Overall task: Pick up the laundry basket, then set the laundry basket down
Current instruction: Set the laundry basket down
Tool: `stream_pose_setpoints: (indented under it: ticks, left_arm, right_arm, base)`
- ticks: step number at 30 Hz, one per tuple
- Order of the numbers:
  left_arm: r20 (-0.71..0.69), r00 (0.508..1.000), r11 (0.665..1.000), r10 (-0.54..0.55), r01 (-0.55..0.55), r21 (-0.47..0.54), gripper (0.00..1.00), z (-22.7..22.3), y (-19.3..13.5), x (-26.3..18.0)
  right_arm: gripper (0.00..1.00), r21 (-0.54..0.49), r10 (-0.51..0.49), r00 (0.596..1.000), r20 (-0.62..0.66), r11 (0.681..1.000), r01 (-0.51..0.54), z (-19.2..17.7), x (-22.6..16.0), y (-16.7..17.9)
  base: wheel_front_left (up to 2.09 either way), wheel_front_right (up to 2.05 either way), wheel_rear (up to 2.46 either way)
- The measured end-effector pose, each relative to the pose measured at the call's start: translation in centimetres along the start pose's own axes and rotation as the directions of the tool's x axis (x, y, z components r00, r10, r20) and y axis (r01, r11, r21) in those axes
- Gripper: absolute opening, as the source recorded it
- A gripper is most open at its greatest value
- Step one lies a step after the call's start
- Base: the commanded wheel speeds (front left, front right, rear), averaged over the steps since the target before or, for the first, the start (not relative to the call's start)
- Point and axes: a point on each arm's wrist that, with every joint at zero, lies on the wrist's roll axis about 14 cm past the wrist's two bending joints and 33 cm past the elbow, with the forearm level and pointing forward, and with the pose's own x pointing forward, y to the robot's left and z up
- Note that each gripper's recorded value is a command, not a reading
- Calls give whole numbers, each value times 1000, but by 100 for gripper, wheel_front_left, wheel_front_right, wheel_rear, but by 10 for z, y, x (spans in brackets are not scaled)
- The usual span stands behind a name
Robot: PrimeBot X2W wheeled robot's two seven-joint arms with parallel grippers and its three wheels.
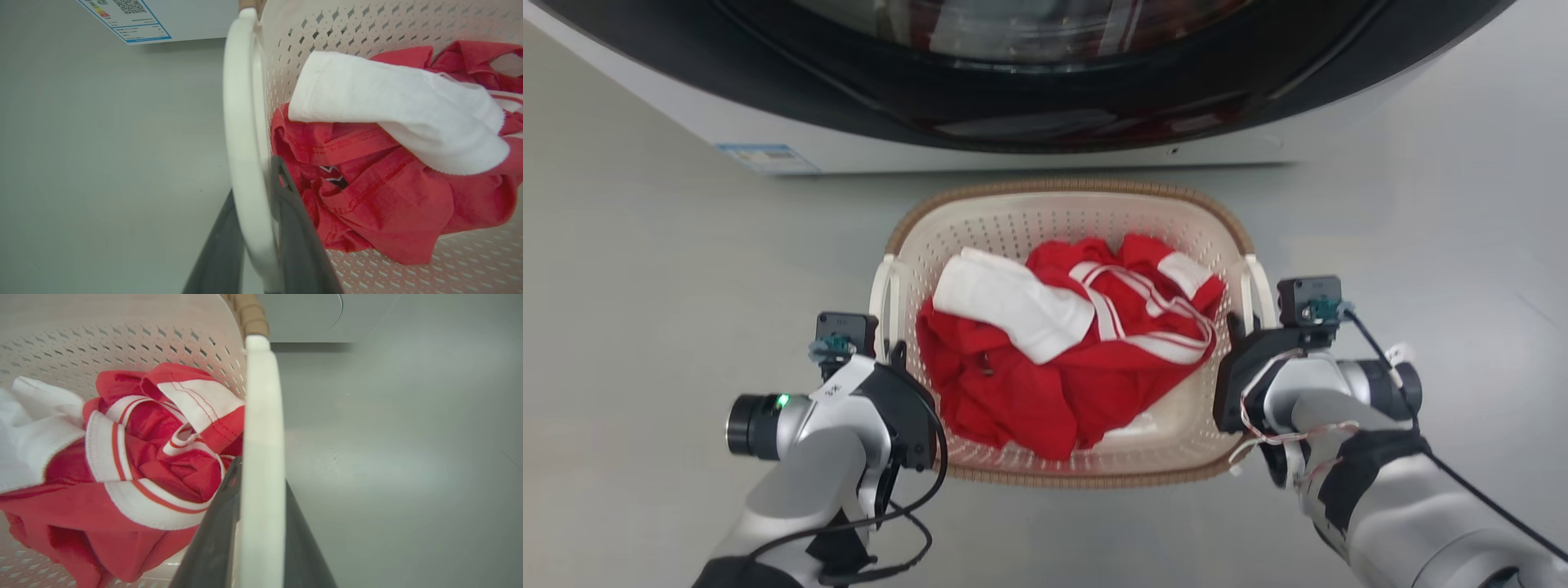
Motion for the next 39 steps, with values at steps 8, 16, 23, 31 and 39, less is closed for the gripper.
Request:
stream_pose_setpoints:
  ticks: [8, 16, 23, 31, 39]
  left_arm:
    - [-11, 1000, 1000, 12, -11, 11, 0, 5, 12, 35]
    - [-65, 997, 999, 33, -33, 4, 0, -19, 24, 55]
    - [-66, 996, 999, 53, -53, 5, 0, -24, 34, 62]
    - [-38, 998, 998, 57, -57, 17, 0, -17, 37, 66]
    - [-4, 998, 998, 61, -60, 23, 31, -7, 39, 68]
  right_arm:
    - [0, -36, 7, 1000, 5, 999, -6, 10, 46, -6]
    - [0, -36, 27, 999, -30, 999, -28, -13, 77, -4]
    - [0, -34, 48, 998, -38, 998, -49, -22, 90, 3]
    - [0, -33, 52, 998, -22, 998, -53, -20, 94, 4]
    - [48, -55, 56, 998, 3, 997, -56, -13, 95, 4]
  base:
    - [0, 0, 0]
    - [0, 0, 0]
    - [0, 0, 0]
    - [0, 0, 0]
    - [0, 0, 0]
